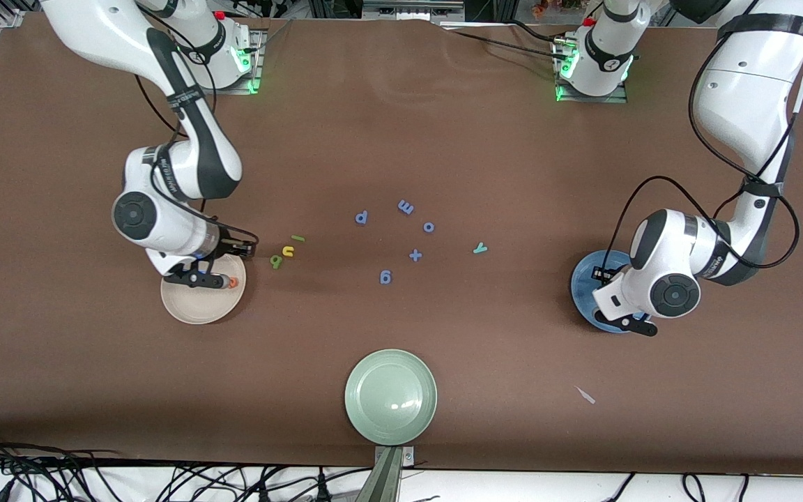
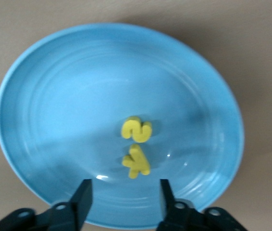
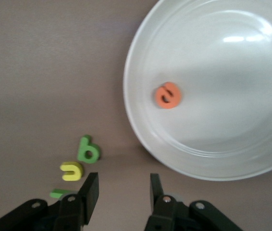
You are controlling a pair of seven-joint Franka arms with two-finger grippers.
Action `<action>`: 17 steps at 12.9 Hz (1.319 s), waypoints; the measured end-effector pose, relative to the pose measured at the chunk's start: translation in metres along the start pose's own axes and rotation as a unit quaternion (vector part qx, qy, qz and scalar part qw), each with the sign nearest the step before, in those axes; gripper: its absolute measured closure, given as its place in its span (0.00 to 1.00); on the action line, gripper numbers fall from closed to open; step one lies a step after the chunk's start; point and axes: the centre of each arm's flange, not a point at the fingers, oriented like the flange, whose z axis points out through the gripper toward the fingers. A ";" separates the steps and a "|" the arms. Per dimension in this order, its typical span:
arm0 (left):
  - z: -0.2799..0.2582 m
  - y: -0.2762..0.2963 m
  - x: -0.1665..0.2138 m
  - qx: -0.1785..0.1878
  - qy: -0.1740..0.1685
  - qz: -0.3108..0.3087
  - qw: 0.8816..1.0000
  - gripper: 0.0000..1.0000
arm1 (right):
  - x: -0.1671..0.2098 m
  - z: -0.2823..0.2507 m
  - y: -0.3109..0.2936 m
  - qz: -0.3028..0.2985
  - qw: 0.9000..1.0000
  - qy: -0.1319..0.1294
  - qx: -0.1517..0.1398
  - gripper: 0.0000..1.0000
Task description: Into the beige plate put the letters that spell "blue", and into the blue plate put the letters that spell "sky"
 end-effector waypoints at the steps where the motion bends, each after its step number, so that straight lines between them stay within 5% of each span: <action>1: -0.010 0.022 0.002 -0.004 0.006 0.014 1.000 0.15 | -0.002 0.007 -0.011 0.014 1.000 0.005 0.004 0.49; 3: -0.033 0.078 0.001 -0.014 0.013 0.029 0.999 0.00 | -0.005 0.019 -0.026 0.038 0.999 0.012 0.009 0.49; 9: -0.050 0.209 -0.026 -0.021 0.007 0.123 0.992 0.00 | -0.002 0.044 -0.029 0.060 0.998 0.011 0.019 0.49; 14: 0.001 0.258 -0.036 -0.034 0.103 0.180 0.978 0.00 | -0.007 0.066 -0.044 0.066 0.998 0.015 0.017 0.49; 17: 0.019 0.266 -0.042 -0.018 0.129 0.188 0.973 0.00 | -0.007 0.067 -0.044 0.066 0.998 0.016 0.018 0.50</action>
